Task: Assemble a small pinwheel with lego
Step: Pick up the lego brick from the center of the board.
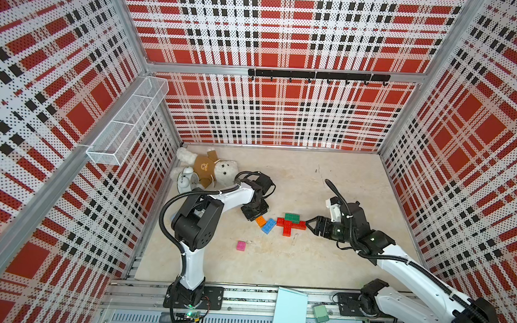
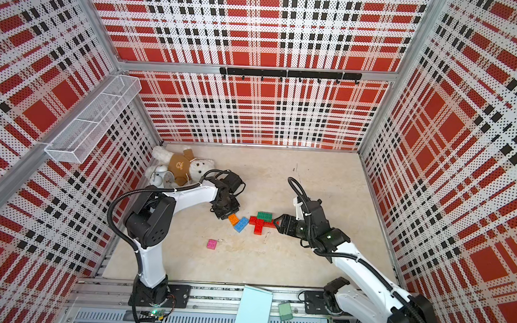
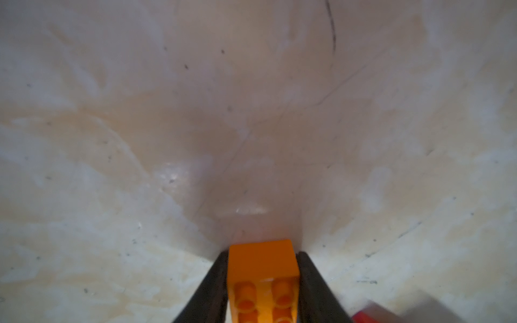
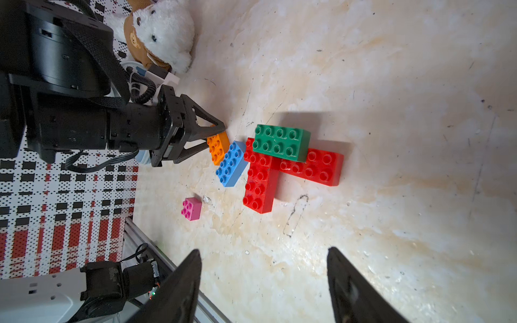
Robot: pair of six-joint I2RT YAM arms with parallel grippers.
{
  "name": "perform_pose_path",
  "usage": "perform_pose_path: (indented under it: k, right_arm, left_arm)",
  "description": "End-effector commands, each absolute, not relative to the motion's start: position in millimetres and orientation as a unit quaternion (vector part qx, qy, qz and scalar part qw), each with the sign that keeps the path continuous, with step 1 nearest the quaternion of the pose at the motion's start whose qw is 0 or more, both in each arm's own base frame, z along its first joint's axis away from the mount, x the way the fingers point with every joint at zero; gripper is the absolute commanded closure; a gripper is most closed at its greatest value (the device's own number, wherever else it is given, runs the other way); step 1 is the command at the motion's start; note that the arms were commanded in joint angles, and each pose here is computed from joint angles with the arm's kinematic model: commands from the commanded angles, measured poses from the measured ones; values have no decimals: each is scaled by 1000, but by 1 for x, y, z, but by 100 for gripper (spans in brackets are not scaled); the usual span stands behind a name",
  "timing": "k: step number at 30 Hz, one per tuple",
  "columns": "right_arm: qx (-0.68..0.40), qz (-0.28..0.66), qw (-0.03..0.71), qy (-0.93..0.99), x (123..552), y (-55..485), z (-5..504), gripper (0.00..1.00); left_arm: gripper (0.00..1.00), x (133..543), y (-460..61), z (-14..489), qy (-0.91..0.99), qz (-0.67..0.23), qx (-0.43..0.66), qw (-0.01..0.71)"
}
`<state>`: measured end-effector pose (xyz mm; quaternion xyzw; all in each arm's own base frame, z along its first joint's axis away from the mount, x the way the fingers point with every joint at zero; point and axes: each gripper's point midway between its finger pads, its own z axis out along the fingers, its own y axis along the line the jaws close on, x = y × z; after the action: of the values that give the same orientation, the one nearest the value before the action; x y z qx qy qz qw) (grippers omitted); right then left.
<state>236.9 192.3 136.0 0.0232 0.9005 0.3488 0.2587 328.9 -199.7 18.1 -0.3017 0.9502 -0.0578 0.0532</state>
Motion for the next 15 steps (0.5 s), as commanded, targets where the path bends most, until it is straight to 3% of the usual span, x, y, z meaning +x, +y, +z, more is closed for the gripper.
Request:
perform_pose_path:
  k: [1,6,9,15]
  right_arm:
    - [18,363,275,890,238,195,144,29]
    - [17,365,280,888,239,196,144,28]
    - [19,365,279,888,240,197,140,29]
    - [11,376,285,882,246,205,138,30]
  left_arm:
    - [60,322,-196,9,947,-44,-317,24]
    - [60,322,-195,12,949,-39,-313,14]
    - [66,325,-193,16,951,-40,-307,9]
    - [69,343,-194,52,964,-51,-257,52]
